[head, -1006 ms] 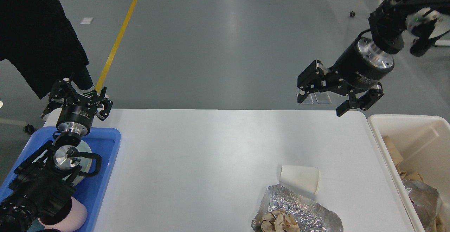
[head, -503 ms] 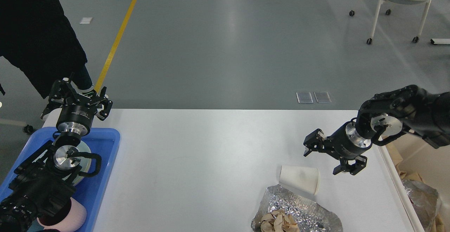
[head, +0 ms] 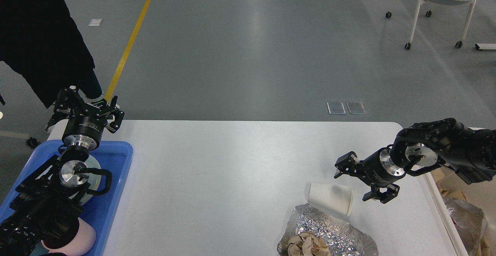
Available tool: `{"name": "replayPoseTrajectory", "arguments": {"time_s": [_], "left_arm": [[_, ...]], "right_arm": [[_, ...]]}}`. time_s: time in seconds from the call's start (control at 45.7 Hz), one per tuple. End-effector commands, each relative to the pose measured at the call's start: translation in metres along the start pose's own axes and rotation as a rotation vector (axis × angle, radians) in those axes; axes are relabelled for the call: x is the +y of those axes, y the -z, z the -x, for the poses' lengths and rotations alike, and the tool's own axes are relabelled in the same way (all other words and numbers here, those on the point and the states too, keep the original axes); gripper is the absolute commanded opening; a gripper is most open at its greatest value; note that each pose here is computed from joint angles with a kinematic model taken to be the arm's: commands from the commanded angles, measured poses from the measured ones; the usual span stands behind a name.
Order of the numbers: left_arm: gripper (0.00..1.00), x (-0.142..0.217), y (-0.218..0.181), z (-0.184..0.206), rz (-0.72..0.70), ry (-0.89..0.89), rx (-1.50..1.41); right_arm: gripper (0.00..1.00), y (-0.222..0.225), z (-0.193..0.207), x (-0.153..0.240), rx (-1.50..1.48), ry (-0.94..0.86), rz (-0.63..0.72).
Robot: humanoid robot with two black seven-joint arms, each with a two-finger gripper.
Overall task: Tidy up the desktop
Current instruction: 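Lower the right gripper toward the white paper cup, then close the right gripper on the white paper cup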
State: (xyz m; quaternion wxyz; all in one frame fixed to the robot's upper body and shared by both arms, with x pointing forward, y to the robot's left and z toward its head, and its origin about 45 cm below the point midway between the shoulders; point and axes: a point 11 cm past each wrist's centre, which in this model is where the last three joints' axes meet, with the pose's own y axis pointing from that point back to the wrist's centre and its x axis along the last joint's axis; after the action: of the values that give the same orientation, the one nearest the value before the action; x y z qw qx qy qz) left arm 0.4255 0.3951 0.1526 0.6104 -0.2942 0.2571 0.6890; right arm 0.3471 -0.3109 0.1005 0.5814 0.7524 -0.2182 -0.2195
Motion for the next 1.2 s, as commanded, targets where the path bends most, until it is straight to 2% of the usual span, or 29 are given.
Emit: {"name": "replayPoseTrajectory", "arguments": {"time_s": [0.0,0.219,0.437,0.656,0.766,1.028,1.116,1.181], "left_arm": [[0.97,0.000,0.000,0.000,0.000,0.000,0.000],[0.97,0.000,0.000,0.000,0.000,0.000,0.000],[0.97,0.000,0.000,0.000,0.000,0.000,0.000],[0.97,0.000,0.000,0.000,0.000,0.000,0.000],[0.97,0.000,0.000,0.000,0.000,0.000,0.000],[0.97,0.000,0.000,0.000,0.000,0.000,0.000],[0.97,0.000,0.000,0.000,0.000,0.000,0.000],[0.97,0.000,0.000,0.000,0.000,0.000,0.000]], "right_arm": [[1.00,-0.001,0.002,-0.003,-0.010,0.007,-0.007],[1.00,-0.003,-0.004,-0.006,-0.029,-0.037,-0.014],[0.94,-0.006,-0.003,-0.012,-0.048,-0.062,-0.016],[0.61,-0.009,0.000,-0.016,-0.058,-0.052,-0.016],[0.58,-0.009,-0.001,-0.016,-0.060,-0.056,-0.018],[0.18,-0.009,0.000,-0.016,-0.065,-0.052,-0.019],[0.00,-0.009,0.001,-0.016,-0.066,-0.050,-0.019],[0.00,-0.009,0.001,-0.017,-0.064,-0.047,-0.019]]}}
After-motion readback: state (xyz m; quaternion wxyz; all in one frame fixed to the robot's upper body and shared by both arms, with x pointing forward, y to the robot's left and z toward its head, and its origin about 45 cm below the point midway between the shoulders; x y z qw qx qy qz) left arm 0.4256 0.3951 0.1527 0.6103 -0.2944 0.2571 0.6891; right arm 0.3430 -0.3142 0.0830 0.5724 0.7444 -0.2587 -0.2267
